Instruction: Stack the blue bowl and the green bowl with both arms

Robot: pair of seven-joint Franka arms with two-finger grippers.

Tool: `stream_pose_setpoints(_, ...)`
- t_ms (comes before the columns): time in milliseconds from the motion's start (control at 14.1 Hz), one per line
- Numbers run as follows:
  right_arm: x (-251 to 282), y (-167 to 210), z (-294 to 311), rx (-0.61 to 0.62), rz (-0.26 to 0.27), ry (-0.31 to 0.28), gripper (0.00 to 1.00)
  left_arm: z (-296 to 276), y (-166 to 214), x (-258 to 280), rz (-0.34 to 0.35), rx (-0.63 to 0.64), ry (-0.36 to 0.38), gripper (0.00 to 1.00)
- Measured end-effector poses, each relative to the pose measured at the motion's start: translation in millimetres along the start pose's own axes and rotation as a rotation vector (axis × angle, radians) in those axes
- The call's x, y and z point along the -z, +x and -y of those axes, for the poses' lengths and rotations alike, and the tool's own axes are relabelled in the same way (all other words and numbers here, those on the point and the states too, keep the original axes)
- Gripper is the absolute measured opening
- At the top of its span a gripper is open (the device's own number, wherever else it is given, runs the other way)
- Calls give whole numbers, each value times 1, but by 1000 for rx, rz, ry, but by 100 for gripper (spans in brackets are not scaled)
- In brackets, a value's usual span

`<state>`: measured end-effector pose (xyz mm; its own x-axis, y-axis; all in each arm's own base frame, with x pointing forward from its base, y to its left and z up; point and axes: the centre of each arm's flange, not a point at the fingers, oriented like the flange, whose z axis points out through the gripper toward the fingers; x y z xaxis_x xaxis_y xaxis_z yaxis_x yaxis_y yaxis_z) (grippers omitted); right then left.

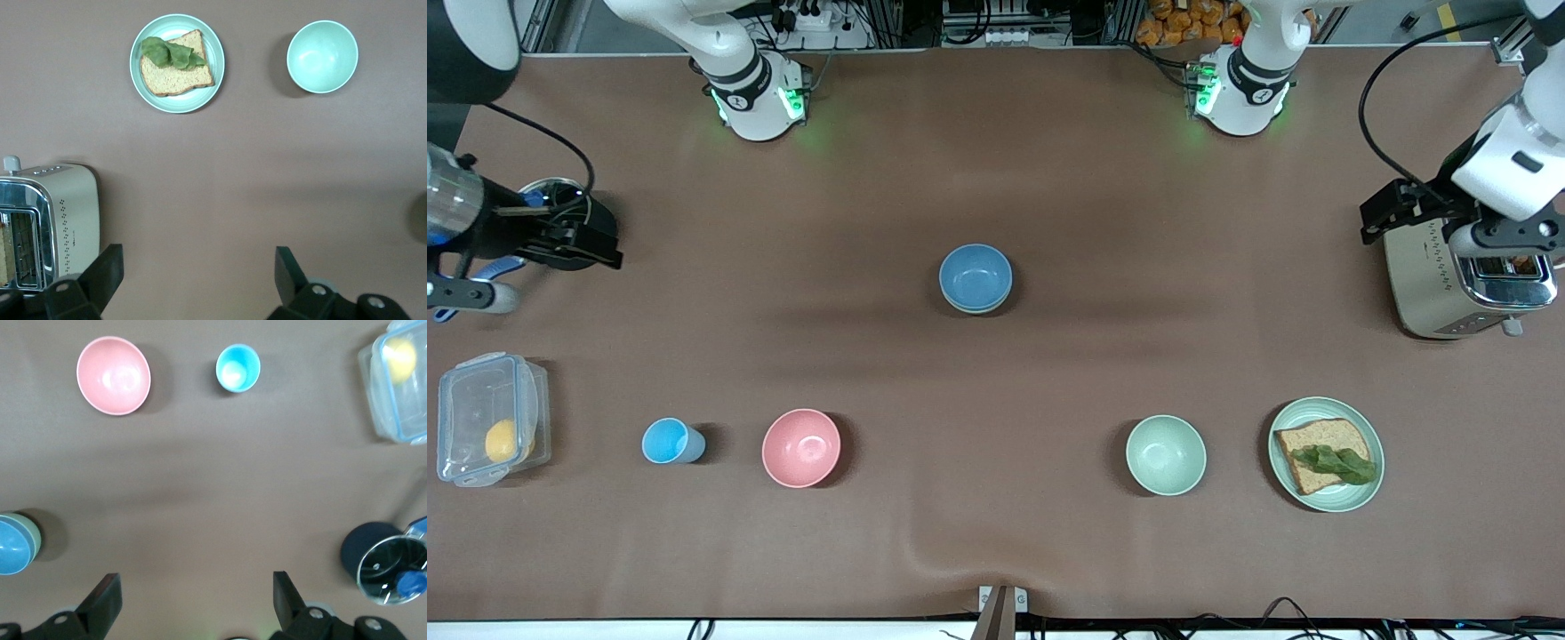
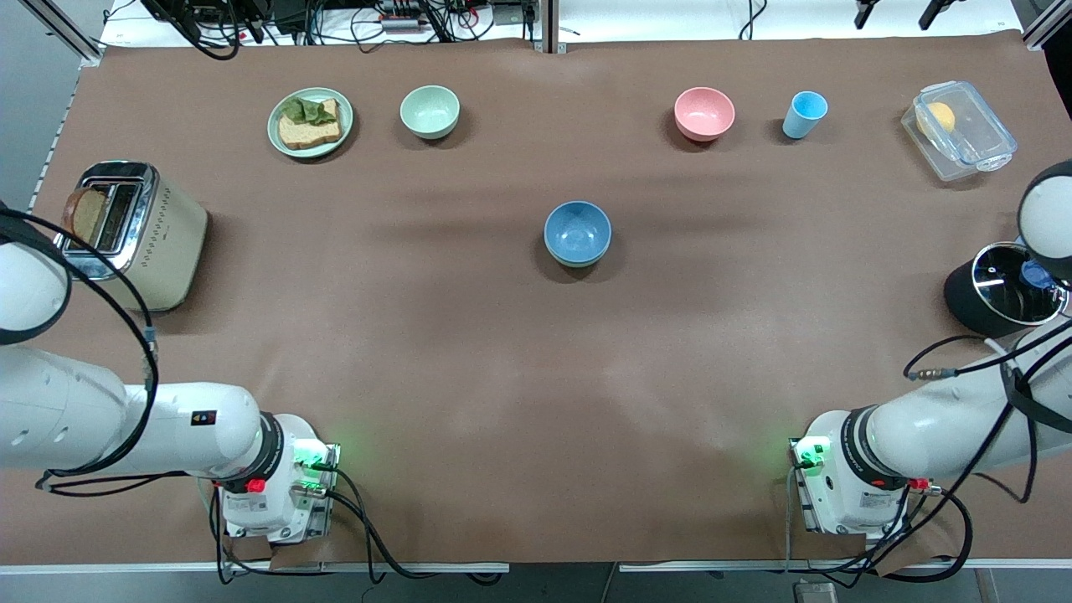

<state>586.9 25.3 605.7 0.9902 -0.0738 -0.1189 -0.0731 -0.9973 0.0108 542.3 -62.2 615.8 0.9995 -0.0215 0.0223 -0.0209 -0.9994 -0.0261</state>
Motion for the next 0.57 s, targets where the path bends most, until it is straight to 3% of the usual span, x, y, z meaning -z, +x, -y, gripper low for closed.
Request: stream_pose_setpoints(569, 38, -20, -30, -15, -78, 22, 100, -17, -5, 21, -3, -22, -61, 100)
